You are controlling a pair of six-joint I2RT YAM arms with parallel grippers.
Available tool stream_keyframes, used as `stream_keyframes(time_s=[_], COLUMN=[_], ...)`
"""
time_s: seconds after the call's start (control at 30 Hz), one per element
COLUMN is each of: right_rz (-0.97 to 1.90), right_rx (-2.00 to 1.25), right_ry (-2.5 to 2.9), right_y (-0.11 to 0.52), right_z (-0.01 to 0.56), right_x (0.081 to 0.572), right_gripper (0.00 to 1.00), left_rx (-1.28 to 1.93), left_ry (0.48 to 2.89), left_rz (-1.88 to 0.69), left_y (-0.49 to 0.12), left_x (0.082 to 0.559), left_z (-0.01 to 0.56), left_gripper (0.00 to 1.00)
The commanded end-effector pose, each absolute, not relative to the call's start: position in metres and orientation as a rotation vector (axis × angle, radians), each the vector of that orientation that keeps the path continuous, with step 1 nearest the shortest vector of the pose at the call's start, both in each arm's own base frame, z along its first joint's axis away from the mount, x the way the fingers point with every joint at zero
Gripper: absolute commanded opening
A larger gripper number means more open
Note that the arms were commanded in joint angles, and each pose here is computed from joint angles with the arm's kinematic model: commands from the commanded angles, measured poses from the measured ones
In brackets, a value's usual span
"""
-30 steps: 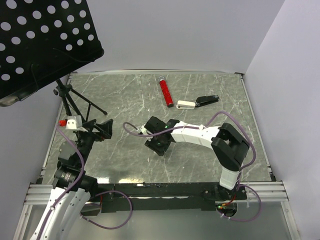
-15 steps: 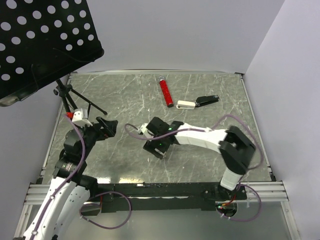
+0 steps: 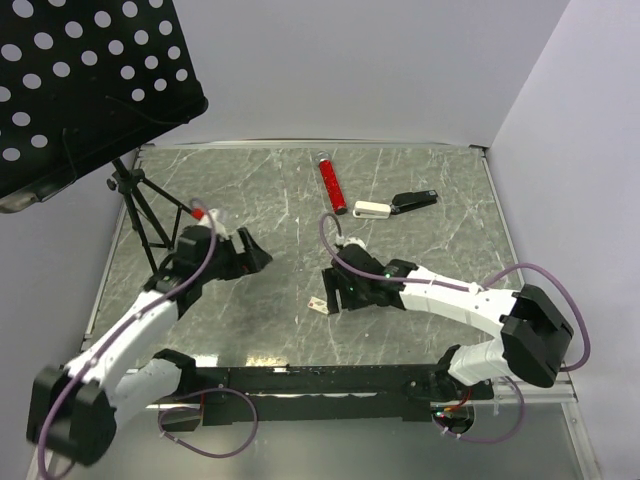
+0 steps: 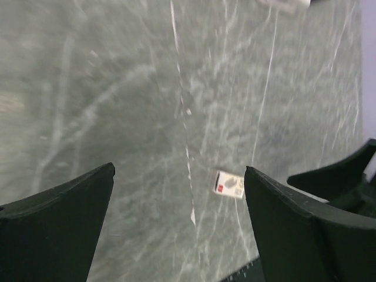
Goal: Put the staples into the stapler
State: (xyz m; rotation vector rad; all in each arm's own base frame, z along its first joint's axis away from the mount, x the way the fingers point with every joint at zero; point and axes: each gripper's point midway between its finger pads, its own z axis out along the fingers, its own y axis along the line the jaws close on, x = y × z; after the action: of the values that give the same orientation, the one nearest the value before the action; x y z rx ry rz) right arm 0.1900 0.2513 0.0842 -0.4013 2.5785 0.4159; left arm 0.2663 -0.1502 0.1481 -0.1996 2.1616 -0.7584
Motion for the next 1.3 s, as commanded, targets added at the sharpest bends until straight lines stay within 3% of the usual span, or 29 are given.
stream_keyframes(time_s=[0.0, 0.1, 0.23, 0.43, 0.9, 1.27], right_rz=[0.554, 0.582, 0.614, 0.668, 0.798, 0.805], right_rx=[-0.035, 0.038, 0.139, 0.267, 0.338, 0.373], right_ry=[2.630, 2.656, 2.632, 2.614, 2.613, 2.632], right_y=[0.266, 0.270, 0.269, 0.263, 0.271, 0.269], right_z=[0.075, 0.062, 0.055, 0.046, 0.034, 0.028], right_x=[0.187, 0.183, 0.186, 0.192, 0.196, 0.195], right_gripper=[0.78, 0.76, 0.66, 0.52, 0.38, 0.33], left_rx=[-0.088, -0.064, -0.048, -0.001, 0.141, 0.202], left_ry=[2.199, 2.268, 2.312, 2.404, 2.554, 2.627], left_rz=[-0.903, -0.920, -0.968, -1.003, -1.090, -1.083], left_y=[-0.193, -0.212, -0.232, -0.250, -0.283, -0.292], left_x=[0.269, 0.265, 0.262, 0.254, 0.242, 0.233], left_z=[0.157, 0.138, 0.122, 0.099, 0.074, 0.061], left_gripper=[0.97, 0.97, 0.99, 0.88, 0.65, 0.53])
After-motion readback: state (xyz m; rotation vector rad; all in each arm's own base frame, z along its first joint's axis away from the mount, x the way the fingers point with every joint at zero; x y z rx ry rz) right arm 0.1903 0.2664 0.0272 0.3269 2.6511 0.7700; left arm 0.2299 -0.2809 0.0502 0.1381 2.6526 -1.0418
